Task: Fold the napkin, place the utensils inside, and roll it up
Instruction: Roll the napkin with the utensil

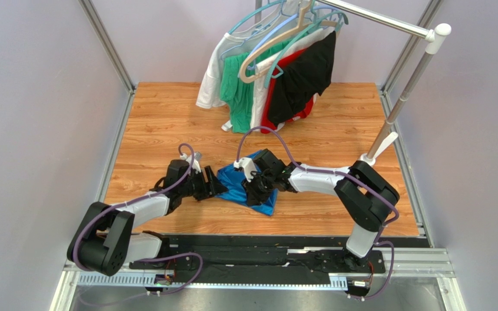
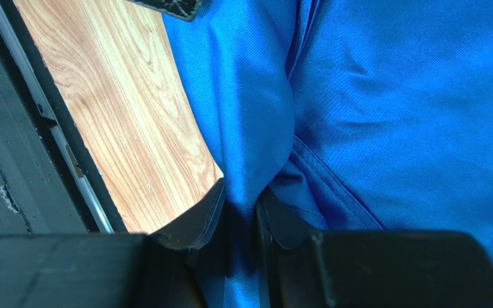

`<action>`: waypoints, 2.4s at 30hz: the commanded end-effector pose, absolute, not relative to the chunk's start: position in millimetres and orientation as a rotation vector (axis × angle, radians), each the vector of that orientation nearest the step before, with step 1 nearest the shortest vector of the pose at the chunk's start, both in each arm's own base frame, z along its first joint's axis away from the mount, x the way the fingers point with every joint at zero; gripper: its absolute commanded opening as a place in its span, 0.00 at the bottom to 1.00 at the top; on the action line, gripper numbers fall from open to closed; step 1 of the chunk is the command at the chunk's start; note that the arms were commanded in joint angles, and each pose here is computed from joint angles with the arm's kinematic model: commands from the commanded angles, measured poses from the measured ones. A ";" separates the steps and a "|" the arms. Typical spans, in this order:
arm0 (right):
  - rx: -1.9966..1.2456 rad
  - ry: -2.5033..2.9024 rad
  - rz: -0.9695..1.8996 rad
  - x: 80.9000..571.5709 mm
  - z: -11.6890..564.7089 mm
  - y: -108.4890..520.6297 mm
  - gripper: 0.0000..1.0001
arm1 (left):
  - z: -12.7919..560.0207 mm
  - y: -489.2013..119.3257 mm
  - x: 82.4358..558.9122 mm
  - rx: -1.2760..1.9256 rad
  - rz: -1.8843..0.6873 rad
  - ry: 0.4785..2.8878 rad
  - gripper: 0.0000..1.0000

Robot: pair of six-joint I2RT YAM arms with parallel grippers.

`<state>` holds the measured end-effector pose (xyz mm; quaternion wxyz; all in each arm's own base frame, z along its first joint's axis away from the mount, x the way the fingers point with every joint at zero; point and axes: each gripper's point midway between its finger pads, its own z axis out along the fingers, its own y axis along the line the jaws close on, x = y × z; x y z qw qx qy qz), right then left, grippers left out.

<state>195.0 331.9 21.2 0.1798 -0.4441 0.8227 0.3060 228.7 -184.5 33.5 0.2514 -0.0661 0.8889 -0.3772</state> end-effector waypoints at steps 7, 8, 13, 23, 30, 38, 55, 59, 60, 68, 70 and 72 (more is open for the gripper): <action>-1.303 2.521 0.764 171.5 -18.3 299.7 0.22 | 25.9 -172.8 227.1 -0.180 -0.923 2.454 0.50; -1.302 2.518 0.765 172.0 -17.5 300.3 0.22 | 24.1 -173.6 227.5 -0.180 -0.926 2.461 0.49; -1.303 2.514 0.765 172.4 -16.3 301.2 0.21 | 29.5 -179.7 232.2 -0.147 -0.966 2.434 0.36; -1.230 2.455 0.662 194.9 2.6 302.2 0.55 | 31.9 -179.5 231.1 -0.141 -0.951 2.482 0.28; -1.150 2.221 0.330 231.5 61.2 303.7 0.70 | 32.8 -182.6 230.0 -0.156 -0.964 2.538 0.27; -1.186 1.920 0.223 210.5 82.1 360.4 0.71 | 30.6 -184.8 229.8 -0.165 -0.976 2.565 0.27; -1.309 1.852 0.231 222.2 49.1 385.7 0.74 | 33.5 -188.3 231.8 -0.119 -0.995 2.565 0.27; -1.332 1.889 0.274 221.3 37.6 383.6 0.74 | 32.5 -187.8 228.0 -0.105 -0.995 2.582 0.27; -1.333 1.906 0.270 223.3 34.8 380.1 0.73 | 33.3 -187.9 228.0 -0.099 -0.997 2.578 0.27; -1.362 2.013 0.320 218.8 10.7 370.7 0.60 | 41.6 -192.2 228.7 -0.059 -1.036 2.544 0.28; -1.361 2.040 0.332 220.5 5.3 369.3 0.58 | 43.7 -194.5 231.2 -0.041 -1.052 2.523 0.29; -1.372 2.066 0.343 218.5 0.5 367.9 0.54 | 45.4 -196.6 230.7 -0.034 -1.073 2.517 0.29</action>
